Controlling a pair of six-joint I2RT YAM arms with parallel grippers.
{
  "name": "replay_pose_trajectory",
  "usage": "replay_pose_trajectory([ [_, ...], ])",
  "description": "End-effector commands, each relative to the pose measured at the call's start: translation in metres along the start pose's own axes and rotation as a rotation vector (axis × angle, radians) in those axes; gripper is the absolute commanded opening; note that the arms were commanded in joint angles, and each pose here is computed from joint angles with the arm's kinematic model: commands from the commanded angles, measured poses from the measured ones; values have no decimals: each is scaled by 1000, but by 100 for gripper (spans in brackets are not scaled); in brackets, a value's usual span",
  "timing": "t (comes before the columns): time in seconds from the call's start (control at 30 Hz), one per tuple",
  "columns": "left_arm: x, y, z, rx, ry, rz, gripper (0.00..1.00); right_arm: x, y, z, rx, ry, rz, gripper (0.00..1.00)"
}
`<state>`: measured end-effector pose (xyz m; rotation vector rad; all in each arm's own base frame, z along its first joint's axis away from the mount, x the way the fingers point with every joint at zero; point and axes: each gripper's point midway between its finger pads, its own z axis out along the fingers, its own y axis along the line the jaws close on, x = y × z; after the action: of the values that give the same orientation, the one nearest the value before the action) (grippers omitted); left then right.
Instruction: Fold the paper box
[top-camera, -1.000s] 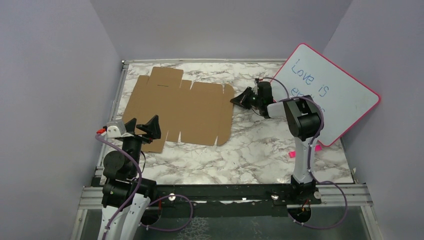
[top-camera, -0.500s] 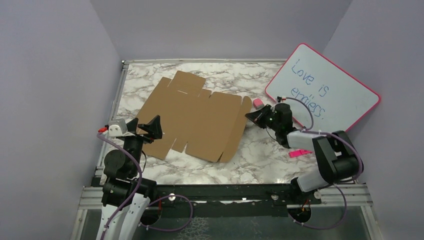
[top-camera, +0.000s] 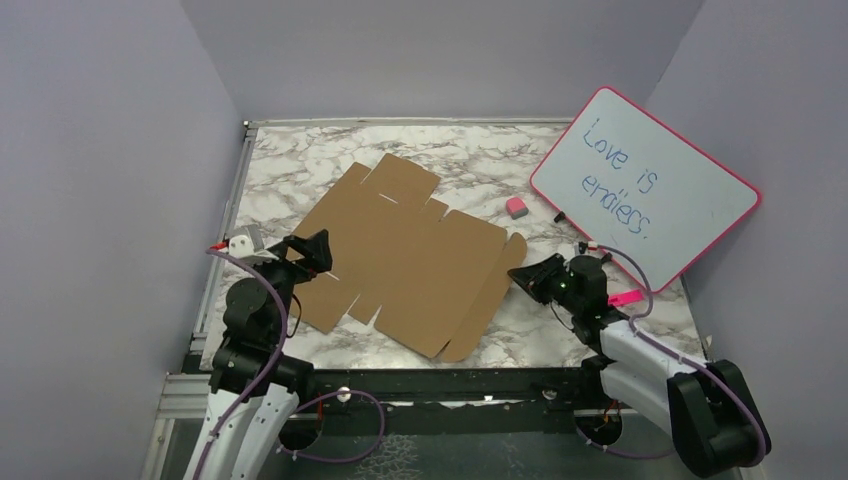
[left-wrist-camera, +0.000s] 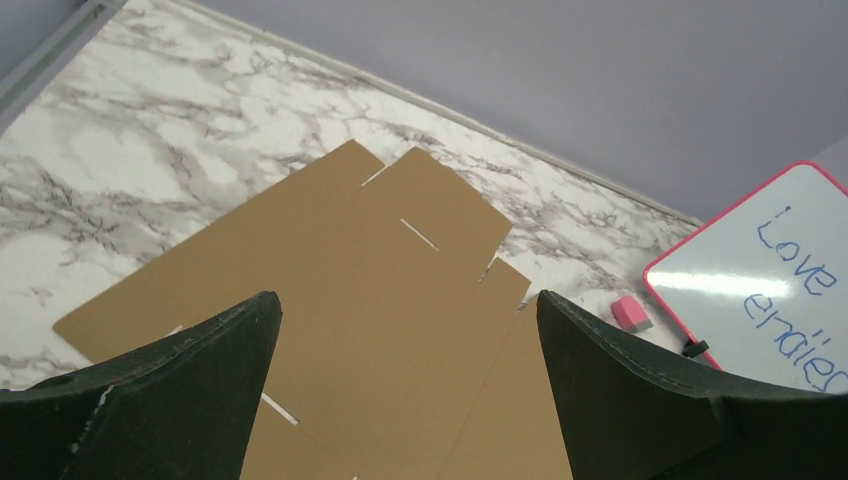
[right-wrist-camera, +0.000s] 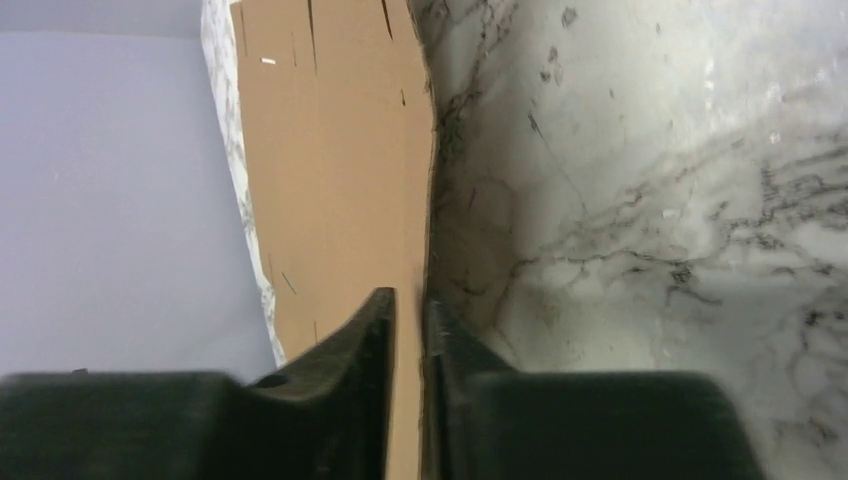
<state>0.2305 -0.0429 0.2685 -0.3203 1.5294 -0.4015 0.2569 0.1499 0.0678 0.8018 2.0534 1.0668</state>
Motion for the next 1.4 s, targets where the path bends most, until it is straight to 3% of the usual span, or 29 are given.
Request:
replay_pose_trajectory([
  [0.0,28,19,8,-117,77,-93,99,21,-26,-13,90,91,-64,28],
  [0.2,62,36,18,-229,175,-152,99,-7,-19,-22,115,-10,-297,55],
  [0.37,99,63,23,-369,251,-169,99,-40,19,-12,91,-70,-510,69],
  [0.6,134,78,28,-482,345,-204,99,-50,67,46,-17,48,-673,84],
  [0.7,143,86,32,-532,372,-185,99,-48,78,74,-39,108,-719,97],
  [1.07,185,104,54,-652,436,-207,99,-50,64,150,-2,227,-805,100],
  [1.37,193,110,71,-685,472,-131,99,-28,26,147,60,344,-775,100],
])
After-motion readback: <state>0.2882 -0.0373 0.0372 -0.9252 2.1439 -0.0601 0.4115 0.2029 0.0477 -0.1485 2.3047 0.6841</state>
